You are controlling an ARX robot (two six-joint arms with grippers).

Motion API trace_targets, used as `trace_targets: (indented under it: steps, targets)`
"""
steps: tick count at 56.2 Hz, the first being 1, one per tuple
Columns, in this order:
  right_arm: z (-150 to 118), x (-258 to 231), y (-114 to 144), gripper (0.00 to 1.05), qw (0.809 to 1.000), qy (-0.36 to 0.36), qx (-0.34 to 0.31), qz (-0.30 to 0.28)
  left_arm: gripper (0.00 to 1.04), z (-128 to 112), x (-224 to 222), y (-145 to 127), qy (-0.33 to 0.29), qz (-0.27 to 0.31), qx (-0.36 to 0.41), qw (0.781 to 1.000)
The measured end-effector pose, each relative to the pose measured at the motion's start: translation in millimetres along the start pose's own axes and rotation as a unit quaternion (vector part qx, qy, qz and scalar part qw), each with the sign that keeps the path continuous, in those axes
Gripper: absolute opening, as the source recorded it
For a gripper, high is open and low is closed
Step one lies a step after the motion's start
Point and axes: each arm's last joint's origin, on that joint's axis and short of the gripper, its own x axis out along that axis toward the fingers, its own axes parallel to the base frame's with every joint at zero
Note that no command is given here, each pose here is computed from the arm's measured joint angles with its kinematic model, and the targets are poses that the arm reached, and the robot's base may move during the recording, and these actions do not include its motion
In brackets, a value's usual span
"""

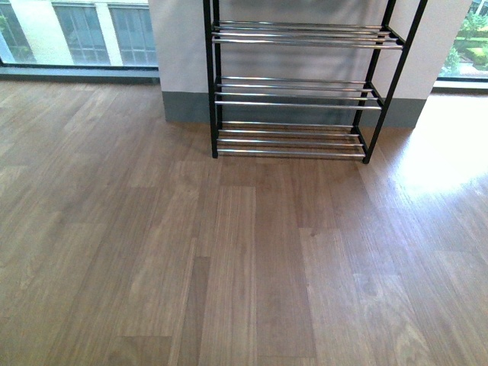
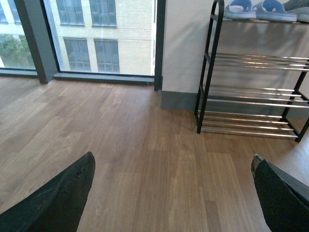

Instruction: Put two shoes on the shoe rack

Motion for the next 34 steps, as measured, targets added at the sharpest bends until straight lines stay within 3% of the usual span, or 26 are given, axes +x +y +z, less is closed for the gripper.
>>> trace_targets:
  steps: [34]
  targets:
    - [0.0,0.0,0.0,0.95,1.000,0.000,0.000,0.000,0.95,0.0,0.0,0.0,0.000,0.000,0.000,1.000]
